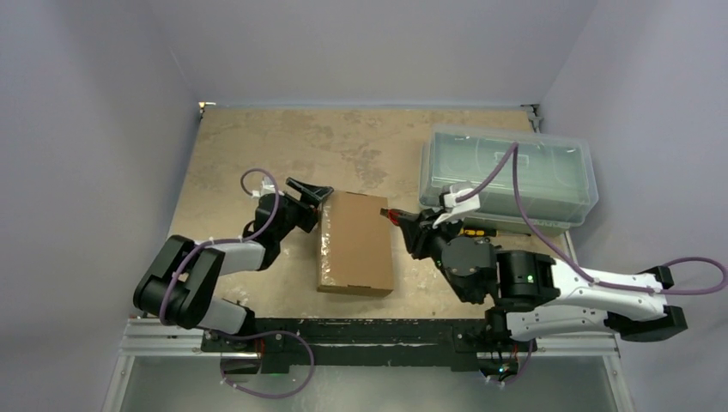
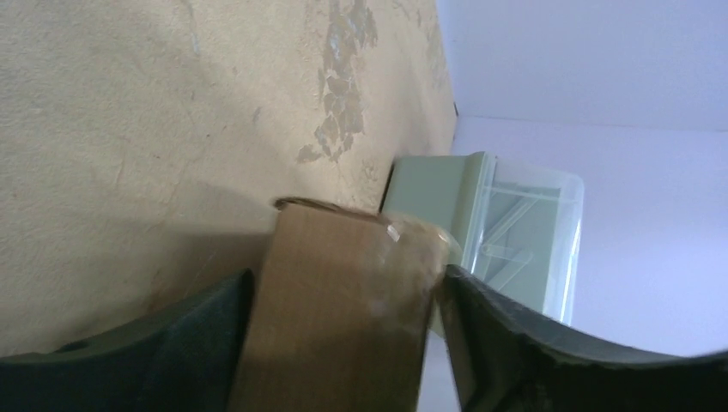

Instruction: Unpack the express box

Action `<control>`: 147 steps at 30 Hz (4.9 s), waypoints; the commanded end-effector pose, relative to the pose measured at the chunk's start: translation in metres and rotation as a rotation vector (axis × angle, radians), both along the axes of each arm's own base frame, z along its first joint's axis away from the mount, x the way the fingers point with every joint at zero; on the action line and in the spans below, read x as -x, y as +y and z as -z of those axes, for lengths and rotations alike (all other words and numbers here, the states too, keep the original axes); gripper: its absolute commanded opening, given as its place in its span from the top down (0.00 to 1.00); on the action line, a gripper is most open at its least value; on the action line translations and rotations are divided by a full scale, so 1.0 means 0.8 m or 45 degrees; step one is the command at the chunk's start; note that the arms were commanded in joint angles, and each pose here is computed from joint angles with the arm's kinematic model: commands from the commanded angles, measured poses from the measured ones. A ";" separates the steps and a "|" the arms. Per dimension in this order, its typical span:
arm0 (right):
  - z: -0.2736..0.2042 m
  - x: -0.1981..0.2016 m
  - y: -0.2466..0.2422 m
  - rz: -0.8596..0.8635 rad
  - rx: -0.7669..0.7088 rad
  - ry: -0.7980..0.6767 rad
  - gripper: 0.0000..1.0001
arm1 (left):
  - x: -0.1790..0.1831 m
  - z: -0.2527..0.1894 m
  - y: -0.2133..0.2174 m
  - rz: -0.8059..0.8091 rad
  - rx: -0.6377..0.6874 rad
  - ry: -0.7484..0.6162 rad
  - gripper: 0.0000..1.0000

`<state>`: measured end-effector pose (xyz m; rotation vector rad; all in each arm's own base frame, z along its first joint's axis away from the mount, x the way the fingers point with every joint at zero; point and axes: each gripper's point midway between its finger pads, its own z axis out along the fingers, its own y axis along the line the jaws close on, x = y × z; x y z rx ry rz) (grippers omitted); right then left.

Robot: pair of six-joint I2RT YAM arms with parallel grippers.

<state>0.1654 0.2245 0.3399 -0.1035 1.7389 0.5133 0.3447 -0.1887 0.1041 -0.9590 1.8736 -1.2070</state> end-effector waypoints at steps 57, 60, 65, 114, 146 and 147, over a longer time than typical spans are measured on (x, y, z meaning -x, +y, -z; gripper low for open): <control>0.082 -0.108 0.105 -0.188 0.260 0.051 1.00 | 0.086 -0.083 0.098 0.157 -0.950 0.030 0.12; 0.092 -0.087 0.145 -0.273 0.228 0.027 1.00 | 0.056 -0.090 0.068 0.288 -0.910 -0.060 0.12; 0.098 -0.086 0.172 -0.303 0.123 0.011 1.00 | 0.021 -0.065 0.043 0.501 -0.923 -0.102 0.23; 0.175 -0.108 0.236 -0.349 0.278 0.067 1.00 | 0.010 0.038 0.076 0.642 -0.879 0.119 0.60; 0.208 -0.069 0.227 -0.377 0.408 0.319 1.00 | 0.010 0.070 0.090 0.579 -0.901 0.299 0.80; 0.208 -0.065 0.227 -0.377 0.416 0.329 1.00 | 0.010 0.071 0.092 0.573 -0.904 0.305 0.80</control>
